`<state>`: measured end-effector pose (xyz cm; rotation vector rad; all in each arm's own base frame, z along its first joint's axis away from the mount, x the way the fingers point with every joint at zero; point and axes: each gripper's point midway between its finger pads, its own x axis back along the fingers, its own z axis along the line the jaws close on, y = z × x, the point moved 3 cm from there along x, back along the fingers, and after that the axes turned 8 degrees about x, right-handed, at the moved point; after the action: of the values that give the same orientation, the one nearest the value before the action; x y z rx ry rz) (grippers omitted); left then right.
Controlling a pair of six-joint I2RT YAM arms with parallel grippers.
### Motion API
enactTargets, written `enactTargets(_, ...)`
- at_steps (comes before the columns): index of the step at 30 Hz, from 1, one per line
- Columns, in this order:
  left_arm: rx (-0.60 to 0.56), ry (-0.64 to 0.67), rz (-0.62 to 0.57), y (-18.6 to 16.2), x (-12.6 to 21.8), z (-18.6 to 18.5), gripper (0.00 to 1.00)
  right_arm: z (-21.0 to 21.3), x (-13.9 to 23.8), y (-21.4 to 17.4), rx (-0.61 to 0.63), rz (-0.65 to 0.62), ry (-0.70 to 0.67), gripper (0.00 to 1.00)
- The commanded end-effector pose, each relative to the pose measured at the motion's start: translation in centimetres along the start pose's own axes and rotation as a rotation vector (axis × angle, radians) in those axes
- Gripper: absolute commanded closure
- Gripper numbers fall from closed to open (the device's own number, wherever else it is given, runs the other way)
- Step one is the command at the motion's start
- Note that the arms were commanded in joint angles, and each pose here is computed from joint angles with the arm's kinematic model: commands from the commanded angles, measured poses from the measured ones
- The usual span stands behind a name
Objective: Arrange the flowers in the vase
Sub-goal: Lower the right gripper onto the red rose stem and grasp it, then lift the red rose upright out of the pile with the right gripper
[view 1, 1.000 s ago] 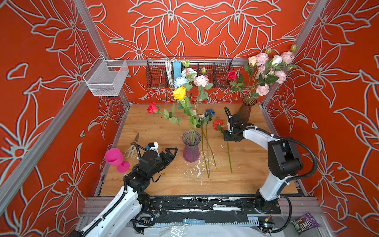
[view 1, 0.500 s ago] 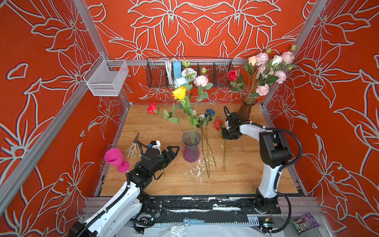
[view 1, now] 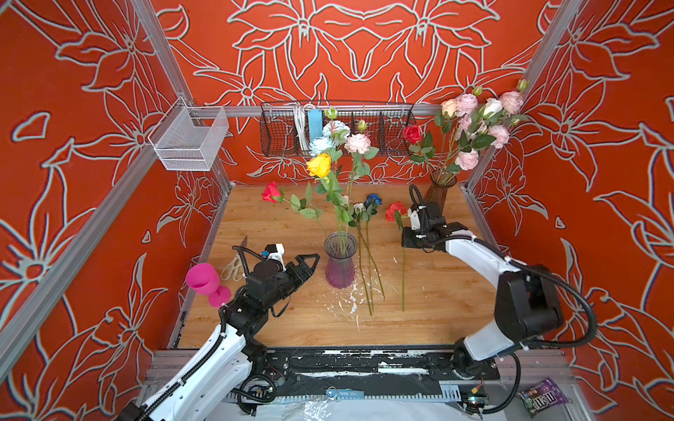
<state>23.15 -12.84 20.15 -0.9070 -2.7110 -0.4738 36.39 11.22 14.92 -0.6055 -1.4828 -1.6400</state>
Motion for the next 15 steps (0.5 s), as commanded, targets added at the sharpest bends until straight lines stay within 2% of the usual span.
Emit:
enactTargets(1, -0.024, -0.027, -0.023, 0.3, 0.3, -0.8, 0.08, 0.7, 1.8, -0.5, -0.009, -0.083, 0.013, 1.0)
enactTargets(6, -0.006, 0.007, -0.049, 0.6, 0.0, 0.0, 0.07, 2.7, 5.9, -0.8, 0.021, -0.214, 0.093, 1.0)
enactTargets(12, 0.104, 0.046, -0.143, 1.5, -0.3, 2.3, 0.07, 3.9, 9.9, -1.0, 0.068, -0.361, 0.094, 1.0)
enactTargets(15, 0.084, 0.057, -0.182, 2.0, 0.5, 2.3, 0.06, 4.6, 11.5, -0.7, 0.08, -0.414, 0.117, 1.0)
